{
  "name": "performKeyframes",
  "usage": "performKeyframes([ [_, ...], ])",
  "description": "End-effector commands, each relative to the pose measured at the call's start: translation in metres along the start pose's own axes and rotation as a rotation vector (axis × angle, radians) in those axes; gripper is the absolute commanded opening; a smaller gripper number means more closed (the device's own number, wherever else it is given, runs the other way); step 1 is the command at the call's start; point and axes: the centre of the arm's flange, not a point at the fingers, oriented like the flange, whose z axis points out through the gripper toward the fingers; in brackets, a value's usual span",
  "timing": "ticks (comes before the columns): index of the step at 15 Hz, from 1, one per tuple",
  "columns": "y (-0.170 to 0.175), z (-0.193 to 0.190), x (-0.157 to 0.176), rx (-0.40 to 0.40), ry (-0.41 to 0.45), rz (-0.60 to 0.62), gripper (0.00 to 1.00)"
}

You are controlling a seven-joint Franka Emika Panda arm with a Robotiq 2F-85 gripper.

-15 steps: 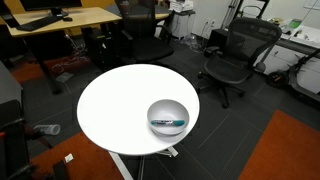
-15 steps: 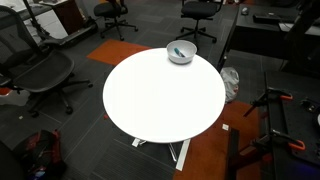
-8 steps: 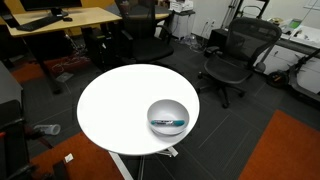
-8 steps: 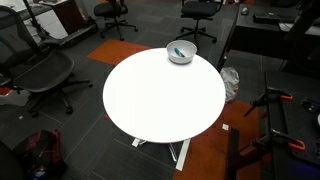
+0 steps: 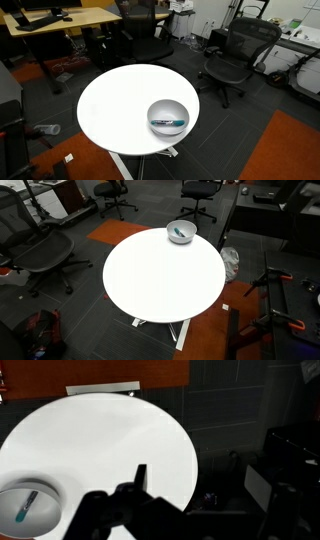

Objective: Remove the marker from the bowl and put it on the table

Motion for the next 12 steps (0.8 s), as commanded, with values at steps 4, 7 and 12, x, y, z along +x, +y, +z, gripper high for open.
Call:
performKeyframes([
  [4, 0.05, -0.008, 0.062, -0.029, 0.123, 0.121, 1.0],
  [7, 0.072, -0.003, 0.085, -0.063, 0.174, 0.167, 1.0],
  [12, 0.109, 0.012, 0.123, -0.129, 0.221, 0.231, 1.0],
])
